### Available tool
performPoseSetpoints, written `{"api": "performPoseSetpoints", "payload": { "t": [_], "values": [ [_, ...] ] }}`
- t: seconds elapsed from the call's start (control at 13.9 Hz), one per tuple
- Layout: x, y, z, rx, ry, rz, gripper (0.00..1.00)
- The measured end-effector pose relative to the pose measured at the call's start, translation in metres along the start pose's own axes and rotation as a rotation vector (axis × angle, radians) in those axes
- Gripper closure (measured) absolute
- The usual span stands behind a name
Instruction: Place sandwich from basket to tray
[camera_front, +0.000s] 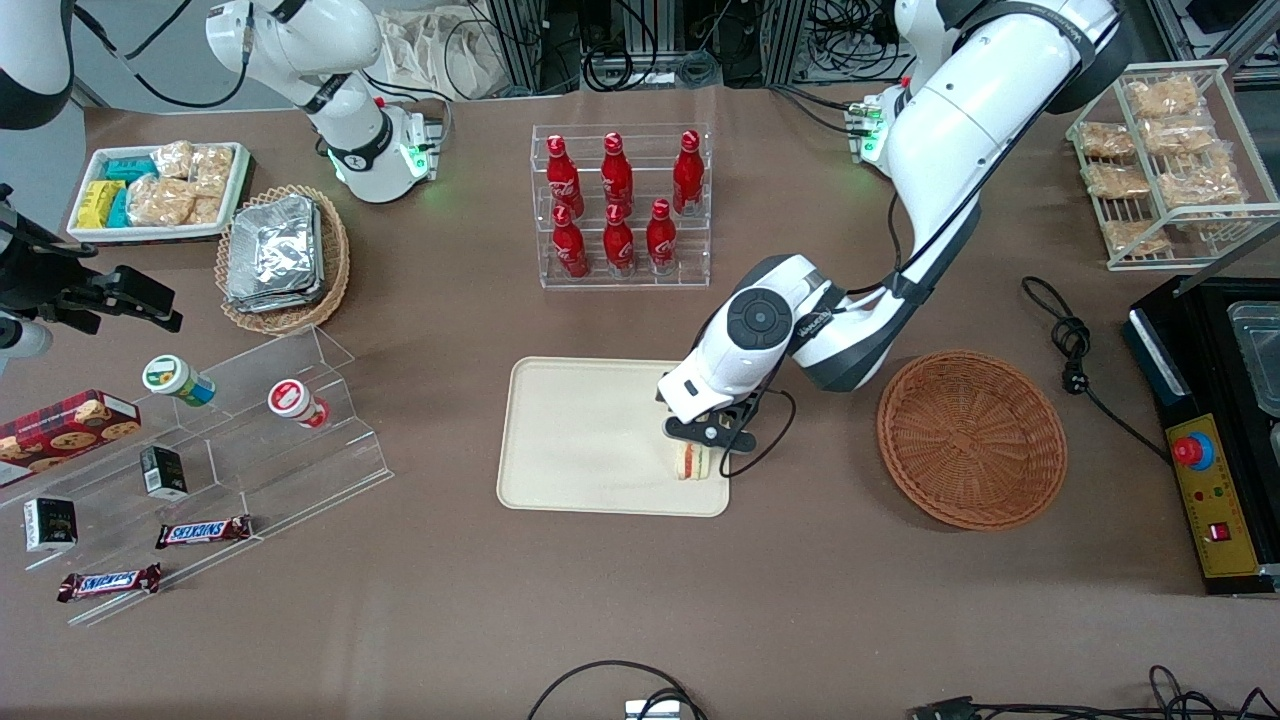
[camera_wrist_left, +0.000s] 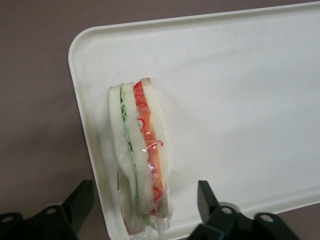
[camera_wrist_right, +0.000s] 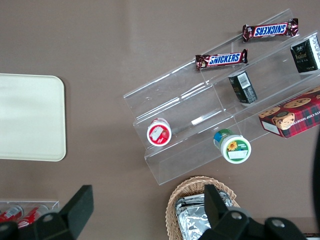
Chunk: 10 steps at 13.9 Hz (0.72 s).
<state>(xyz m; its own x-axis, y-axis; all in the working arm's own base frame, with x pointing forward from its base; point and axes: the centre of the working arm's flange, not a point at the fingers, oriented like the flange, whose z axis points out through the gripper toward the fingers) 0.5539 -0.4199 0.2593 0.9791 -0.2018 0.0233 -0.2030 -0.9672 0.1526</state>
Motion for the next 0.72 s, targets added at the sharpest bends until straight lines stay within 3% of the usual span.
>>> {"api": "performPoseSetpoints", "payload": {
  "t": [0.14,0.29,0.58,0.72],
  "values": [
    [0.005,-0.002,-0.013,0.017,-0.002,-0.011,0.00],
    [0.011,-0.010,-0.048,0.060,0.003,-0.042,0.00],
    [0.026,-0.069,-0.136,0.137,0.047,-0.113,0.00],
    [0.024,-0.098,-0.171,0.173,0.034,-0.155,0.00]
  ]
}}
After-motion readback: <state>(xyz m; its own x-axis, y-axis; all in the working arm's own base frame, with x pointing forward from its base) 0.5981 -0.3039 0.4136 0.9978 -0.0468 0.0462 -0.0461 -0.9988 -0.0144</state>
